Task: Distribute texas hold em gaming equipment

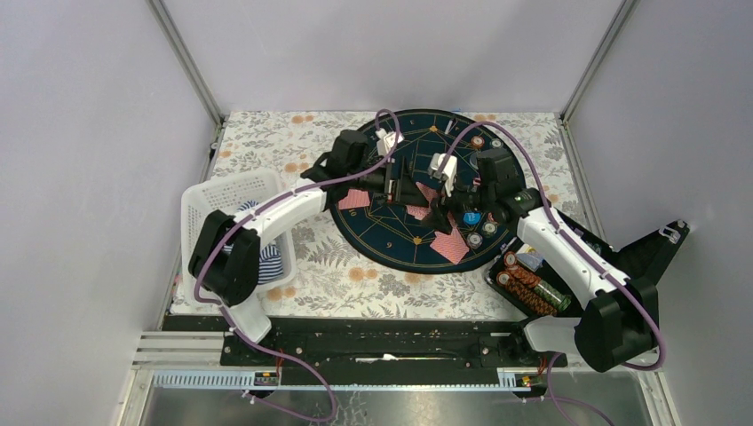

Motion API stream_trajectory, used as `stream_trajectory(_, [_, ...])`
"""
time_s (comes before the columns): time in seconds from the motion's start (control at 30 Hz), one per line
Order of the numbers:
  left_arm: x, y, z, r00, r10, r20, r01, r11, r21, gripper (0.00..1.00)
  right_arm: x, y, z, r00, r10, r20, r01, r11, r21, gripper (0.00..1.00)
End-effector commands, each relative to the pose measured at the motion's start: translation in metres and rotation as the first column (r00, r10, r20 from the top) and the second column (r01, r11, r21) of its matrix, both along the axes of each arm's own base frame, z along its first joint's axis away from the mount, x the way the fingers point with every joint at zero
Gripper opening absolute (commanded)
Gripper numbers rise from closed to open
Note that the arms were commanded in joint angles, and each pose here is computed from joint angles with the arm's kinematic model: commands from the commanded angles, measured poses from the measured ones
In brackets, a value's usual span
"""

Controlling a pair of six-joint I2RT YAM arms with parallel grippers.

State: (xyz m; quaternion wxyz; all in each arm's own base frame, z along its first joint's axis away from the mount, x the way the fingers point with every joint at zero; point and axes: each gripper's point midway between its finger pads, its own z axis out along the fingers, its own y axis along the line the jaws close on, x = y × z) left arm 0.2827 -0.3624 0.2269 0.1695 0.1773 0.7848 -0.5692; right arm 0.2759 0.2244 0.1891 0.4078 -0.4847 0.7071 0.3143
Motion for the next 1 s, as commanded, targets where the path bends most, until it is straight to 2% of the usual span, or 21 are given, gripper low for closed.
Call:
stream_trajectory(0.0, [-0.009, -0.019, 0.024, 0.997, -0.08, 0.001, 0.08, 0.993, -0.088, 0.84, -0.002, 0.016, 0.026, 0.994, 0.077, 0.079, -0.08, 0.996, 0.045, 0.0])
stream_trajectory(0.1, [-0.013, -0.023, 0.02, 0.994, -0.098, -0.054, 0.092, 0.99, -0.109, 0.78, -0.002, 0.018, 0.026, 0.993, 0.082, 0.088, -0.085, 0.996, 0.038, 0.0])
stream_trajectory(0.17, [-0.017, -0.025, 0.018, 0.989, -0.113, -0.09, 0.101, 0.986, -0.132, 0.69, 0.0, 0.018, 0.025, 0.992, 0.079, 0.099, -0.082, 0.996, 0.024, 0.01])
stream_trajectory(0.33, [-0.024, -0.026, 0.018, 0.983, -0.133, -0.127, 0.11, 0.978, -0.179, 0.31, 0.002, 0.014, 0.021, 0.991, 0.073, 0.113, -0.071, 0.997, -0.024, 0.09])
stream_trajectory(0.43, [-0.024, -0.025, 0.018, 0.982, -0.126, -0.139, 0.101, 0.979, -0.178, 0.09, 0.006, 0.01, 0.017, 0.991, 0.055, 0.119, -0.048, 0.997, -0.063, 0.25])
stream_trajectory(0.5, [-0.024, -0.025, 0.017, 0.982, -0.115, -0.151, 0.088, 0.981, -0.175, 0.0, 0.008, 0.005, 0.015, 0.992, 0.04, 0.121, -0.029, 0.995, -0.094, 0.54])
stream_trajectory(0.6, [-0.023, -0.024, 0.015, 0.982, -0.094, -0.164, 0.066, 0.984, -0.165, 0.0, 0.009, -0.002, 0.012, 0.993, 0.037, 0.115, -0.019, 0.988, -0.153, 0.82])
stream_trajectory(0.7, [-0.021, -0.023, 0.015, 0.982, -0.073, -0.173, 0.045, 0.987, -0.157, 0.0, 0.01, -0.006, 0.009, 0.993, 0.034, 0.117, -0.01, 0.981, -0.195, 0.92])
stream_trajectory(0.77, [-0.02, -0.023, 0.016, 0.982, -0.068, -0.179, 0.039, 0.987, -0.157, 0.0, 0.011, -0.007, 0.008, 0.992, 0.032, 0.12, -0.005, 0.976, -0.217, 0.97])
stream_trajectory(0.97, [-0.02, -0.024, 0.02, 0.979, -0.063, -0.194, 0.03, 0.985, -0.171, 0.0, 0.011, -0.002, 0.005, 0.994, 0.026, 0.107, -0.001, 0.972, -0.235, 0.99])
